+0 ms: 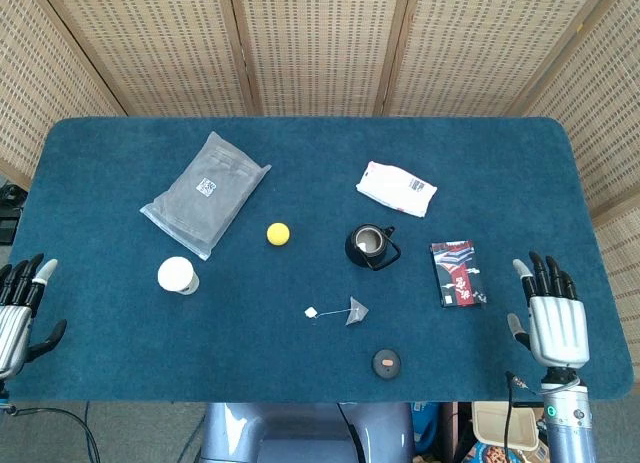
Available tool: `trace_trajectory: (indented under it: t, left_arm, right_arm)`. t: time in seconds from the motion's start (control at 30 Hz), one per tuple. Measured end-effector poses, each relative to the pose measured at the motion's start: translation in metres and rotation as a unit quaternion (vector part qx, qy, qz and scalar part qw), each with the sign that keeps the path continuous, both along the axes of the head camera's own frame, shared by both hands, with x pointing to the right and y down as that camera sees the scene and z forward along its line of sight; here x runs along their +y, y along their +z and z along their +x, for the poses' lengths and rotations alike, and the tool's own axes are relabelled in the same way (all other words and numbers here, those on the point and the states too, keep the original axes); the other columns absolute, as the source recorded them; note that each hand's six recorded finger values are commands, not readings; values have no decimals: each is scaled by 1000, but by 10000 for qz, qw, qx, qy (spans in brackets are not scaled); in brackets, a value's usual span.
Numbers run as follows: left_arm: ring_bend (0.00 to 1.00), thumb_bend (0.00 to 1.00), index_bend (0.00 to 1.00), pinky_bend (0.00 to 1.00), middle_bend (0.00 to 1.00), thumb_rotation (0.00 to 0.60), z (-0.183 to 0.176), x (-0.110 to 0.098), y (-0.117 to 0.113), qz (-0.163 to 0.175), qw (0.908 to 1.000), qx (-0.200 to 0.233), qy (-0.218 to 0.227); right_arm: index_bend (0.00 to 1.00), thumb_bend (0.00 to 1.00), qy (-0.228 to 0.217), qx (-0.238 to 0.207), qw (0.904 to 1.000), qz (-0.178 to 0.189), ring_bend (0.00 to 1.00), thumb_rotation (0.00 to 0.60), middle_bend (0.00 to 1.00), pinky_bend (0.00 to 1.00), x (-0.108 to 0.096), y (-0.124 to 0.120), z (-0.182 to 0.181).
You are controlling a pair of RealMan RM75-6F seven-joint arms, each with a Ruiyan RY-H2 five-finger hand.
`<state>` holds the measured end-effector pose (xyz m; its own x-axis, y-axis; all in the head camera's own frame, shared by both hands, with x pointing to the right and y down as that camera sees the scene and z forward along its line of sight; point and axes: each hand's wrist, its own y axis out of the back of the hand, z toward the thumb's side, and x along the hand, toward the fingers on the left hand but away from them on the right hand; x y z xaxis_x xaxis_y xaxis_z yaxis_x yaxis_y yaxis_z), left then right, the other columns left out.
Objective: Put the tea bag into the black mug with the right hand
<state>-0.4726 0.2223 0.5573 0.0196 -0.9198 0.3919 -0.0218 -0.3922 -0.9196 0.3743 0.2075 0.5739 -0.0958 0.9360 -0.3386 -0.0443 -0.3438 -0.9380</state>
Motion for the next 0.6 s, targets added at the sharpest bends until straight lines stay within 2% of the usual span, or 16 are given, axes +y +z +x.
trace_trajectory:
  t: [0.6]
  left_arm:
    - [0,355,0,0,0,600,-3,0,1,-14,10000,37,-45]
  right_arm:
    - [165,424,2,-90,9999,69,39,600,143,203,0,-3,-1]
